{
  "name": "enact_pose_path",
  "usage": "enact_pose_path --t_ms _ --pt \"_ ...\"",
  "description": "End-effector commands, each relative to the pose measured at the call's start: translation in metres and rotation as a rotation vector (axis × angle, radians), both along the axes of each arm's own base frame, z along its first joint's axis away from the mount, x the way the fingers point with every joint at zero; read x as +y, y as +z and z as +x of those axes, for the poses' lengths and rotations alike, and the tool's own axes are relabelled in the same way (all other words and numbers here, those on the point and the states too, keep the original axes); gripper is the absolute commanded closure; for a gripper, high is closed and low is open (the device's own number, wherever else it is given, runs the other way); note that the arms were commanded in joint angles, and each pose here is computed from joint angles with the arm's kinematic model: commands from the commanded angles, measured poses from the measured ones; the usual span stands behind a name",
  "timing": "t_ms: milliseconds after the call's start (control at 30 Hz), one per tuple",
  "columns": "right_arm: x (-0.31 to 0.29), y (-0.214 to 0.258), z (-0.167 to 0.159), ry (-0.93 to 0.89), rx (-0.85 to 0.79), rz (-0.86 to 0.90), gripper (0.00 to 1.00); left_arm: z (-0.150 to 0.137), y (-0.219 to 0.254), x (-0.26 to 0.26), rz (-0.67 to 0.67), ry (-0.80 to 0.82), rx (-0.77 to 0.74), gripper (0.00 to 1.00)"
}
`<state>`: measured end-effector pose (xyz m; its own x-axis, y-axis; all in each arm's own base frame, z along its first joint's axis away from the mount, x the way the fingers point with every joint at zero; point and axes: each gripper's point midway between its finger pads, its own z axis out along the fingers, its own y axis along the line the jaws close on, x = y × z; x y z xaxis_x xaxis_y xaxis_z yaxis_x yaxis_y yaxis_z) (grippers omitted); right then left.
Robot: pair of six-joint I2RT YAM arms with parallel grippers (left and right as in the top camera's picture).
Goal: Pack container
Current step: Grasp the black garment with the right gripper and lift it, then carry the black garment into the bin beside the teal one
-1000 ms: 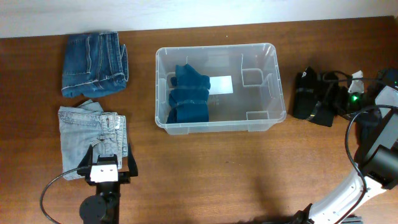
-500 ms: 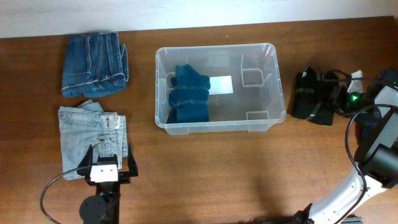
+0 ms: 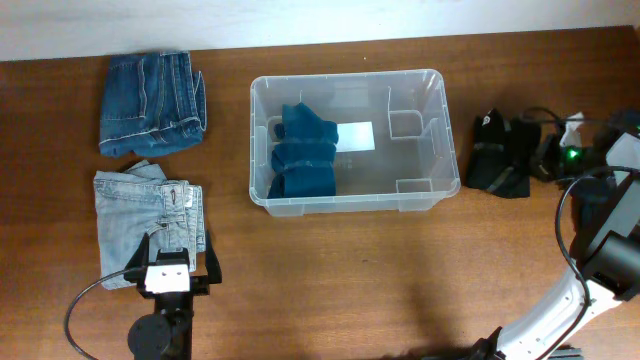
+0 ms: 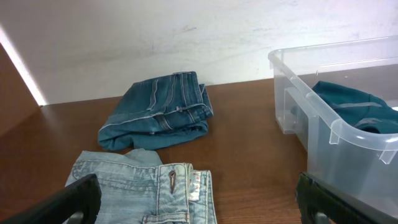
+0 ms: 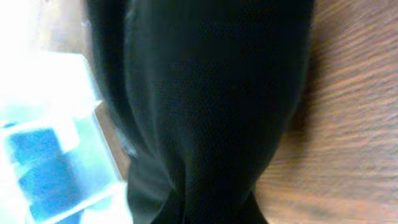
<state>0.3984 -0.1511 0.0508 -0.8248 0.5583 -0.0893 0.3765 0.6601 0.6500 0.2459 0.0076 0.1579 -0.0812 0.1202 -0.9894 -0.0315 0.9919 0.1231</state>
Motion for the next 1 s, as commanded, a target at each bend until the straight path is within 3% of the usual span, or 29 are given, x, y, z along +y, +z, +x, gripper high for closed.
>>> enact_pose_path --t_ms 0,333,533,733,967 --pt "0.009 0.066 0.025 0.065 -0.195 0.119 0.96 0.0 -0.001 0.0 0.016 0.002 0.001 0.01" --pt "0.035 0.204 0.019 0.149 -0.335 0.132 0.96 0.0 -0.001 0.0 0.016 0.002 0.001 0.01" --pt "0.102 0.253 0.0 0.321 -0.385 0.093 0.96 0.0 -0.001 0.0 0.016 0.002 0.0 0.01" --pt "0.175 0.243 0.005 0.494 -0.337 0.077 0.96 0.0 -0.001 0.0 0.016 0.002 0.001 0.01" --pt "0.237 0.203 0.033 0.522 -0.195 -0.096 0.96 0.0 -0.001 0.0 0.016 0.002 0.001 0.01"
